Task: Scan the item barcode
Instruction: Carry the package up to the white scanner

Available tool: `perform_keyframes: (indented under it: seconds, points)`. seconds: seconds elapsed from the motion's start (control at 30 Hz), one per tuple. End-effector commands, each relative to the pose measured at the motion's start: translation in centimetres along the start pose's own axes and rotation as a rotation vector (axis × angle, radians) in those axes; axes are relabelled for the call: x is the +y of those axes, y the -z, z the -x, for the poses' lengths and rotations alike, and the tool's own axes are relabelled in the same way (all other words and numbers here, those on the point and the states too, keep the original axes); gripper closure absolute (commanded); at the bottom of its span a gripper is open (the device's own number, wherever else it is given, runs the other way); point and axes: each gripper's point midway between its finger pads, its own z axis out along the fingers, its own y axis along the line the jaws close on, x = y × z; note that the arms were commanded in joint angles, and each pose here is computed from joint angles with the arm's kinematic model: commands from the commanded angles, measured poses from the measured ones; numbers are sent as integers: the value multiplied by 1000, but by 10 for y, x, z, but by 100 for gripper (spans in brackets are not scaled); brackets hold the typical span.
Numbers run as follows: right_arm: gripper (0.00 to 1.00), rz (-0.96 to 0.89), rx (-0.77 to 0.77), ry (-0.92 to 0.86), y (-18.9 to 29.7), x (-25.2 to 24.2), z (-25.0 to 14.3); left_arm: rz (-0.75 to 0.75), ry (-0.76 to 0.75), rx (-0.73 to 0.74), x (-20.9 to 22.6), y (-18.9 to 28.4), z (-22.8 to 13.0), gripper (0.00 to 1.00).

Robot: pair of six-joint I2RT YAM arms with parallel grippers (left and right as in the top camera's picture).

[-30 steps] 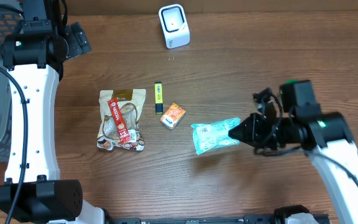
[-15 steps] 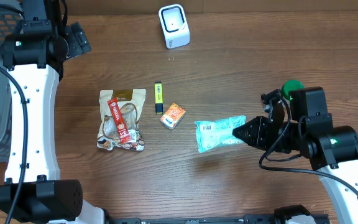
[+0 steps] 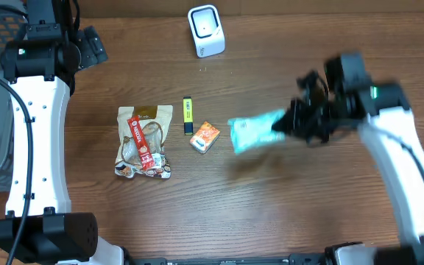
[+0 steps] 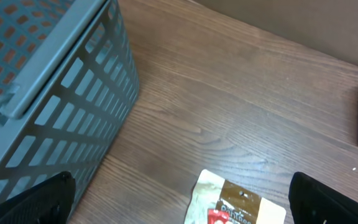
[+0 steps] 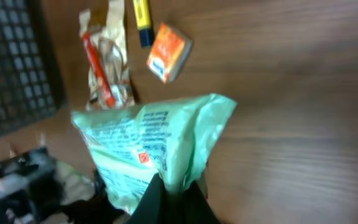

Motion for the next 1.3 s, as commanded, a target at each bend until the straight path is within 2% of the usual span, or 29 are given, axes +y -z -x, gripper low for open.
perform_keyframes:
  seconds: [0.0, 0.07, 0.3, 0.43, 0.57, 0.87, 1.07, 1.27]
  points:
    - [96, -109, -116, 146, 30, 31, 50, 12, 14, -6, 1, -2, 2, 0]
    - [96, -164, -164, 188, 38, 46, 74, 12, 14, -6, 1, -2, 2, 0]
    - [96, -368, -577, 324, 55, 79, 179, 12, 14, -6, 1, -2, 2, 0]
    - [96, -432, -719, 491, 45, 104, 218, 12, 14, -6, 1, -2, 2, 0]
    - [96, -517, -805, 633, 35, 119, 243, 12, 14, -6, 1, -2, 2, 0]
    - [96, -743, -956, 788, 4, 127, 295, 12, 14, -6, 1, -2, 2, 0]
    - [96, -906, -1006, 884, -20, 122, 322, 12, 14, -6, 1, -2, 2, 0]
    - [96, -981, -1036, 981, -54, 124, 337, 12, 14, -6, 1, -2, 2, 0]
